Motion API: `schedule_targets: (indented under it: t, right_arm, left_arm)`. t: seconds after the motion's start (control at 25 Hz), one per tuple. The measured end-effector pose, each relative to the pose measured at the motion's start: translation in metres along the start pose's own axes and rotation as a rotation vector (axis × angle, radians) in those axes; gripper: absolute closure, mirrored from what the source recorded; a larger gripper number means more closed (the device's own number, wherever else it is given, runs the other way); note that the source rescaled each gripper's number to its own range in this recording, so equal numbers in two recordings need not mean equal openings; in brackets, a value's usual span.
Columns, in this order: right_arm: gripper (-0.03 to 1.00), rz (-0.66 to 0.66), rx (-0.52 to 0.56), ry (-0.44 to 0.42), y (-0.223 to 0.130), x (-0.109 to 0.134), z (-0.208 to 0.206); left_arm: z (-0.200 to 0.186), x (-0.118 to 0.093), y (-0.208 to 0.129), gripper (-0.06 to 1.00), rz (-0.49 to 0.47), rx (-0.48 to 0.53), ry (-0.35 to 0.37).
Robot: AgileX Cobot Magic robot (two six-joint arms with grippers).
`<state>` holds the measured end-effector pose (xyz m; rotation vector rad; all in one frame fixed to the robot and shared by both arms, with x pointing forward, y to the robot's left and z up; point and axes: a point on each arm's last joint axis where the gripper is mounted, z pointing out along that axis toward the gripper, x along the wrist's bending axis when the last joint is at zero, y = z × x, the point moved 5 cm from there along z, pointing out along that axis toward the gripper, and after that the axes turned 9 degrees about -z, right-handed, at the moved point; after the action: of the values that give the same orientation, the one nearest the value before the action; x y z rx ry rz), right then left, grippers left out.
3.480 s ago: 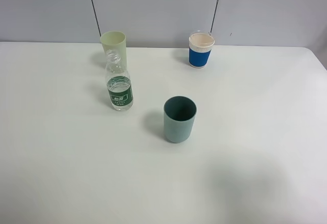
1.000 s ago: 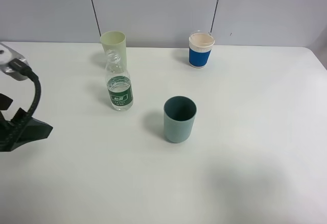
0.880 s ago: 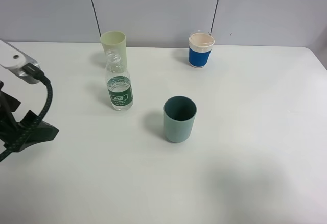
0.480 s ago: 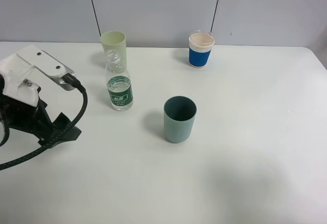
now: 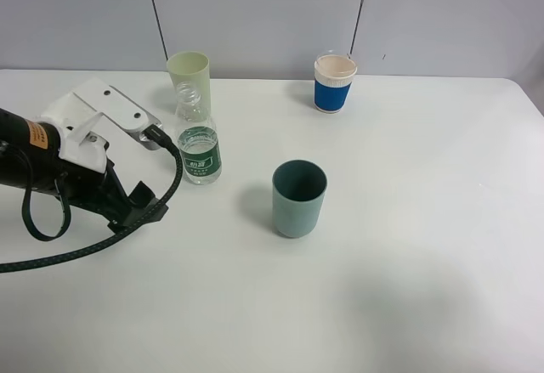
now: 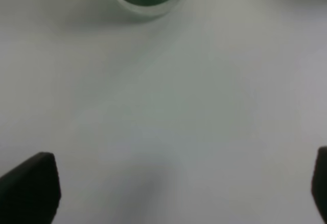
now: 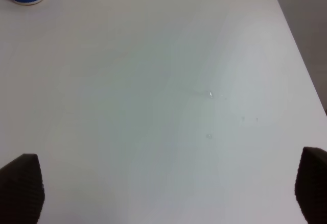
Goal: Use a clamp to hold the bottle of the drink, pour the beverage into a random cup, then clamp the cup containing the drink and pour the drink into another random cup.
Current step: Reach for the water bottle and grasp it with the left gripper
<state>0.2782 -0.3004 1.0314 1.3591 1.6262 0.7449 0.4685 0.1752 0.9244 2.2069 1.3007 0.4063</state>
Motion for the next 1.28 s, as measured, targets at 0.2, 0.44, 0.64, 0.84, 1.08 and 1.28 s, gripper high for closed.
schedule_targets:
  t: [0.2,0.44,0.64,0.84,1.08,1.28]
  right_arm:
    - [-0.03,0.000,0.000,0.000,0.000,0.000,0.000]
    - [-0.03,0.000,0.000,0.000,0.000,0.000,0.000]
    - [-0.03,0.000,0.000,0.000,0.000,0.000,0.000]
    - [-0.03,0.000,0.000,0.000,0.000,0.000,0.000]
    - [-0.03,0.000,0.000,0.000,0.000,0.000,0.000]
    - [-0.03,0.000,0.000,0.000,0.000,0.000,0.000]
  left_arm:
    - [0.009,0.001,0.005,-0.06,-0.001,-0.035,0.007]
    - [0.018,0.003,0.005,-0.06,0.015,-0.049,0.015]
    - [0.030,0.004,-0.007,-0.06,0.024,-0.099,0.028]
    - [0.040,0.006,-0.012,-0.06,0.014,-0.175,0.039]
    - [0.054,0.008,-0.005,-0.06,-0.026,-0.253,0.045]
    - [0.064,0.009,0.000,-0.06,-0.068,-0.323,0.043]
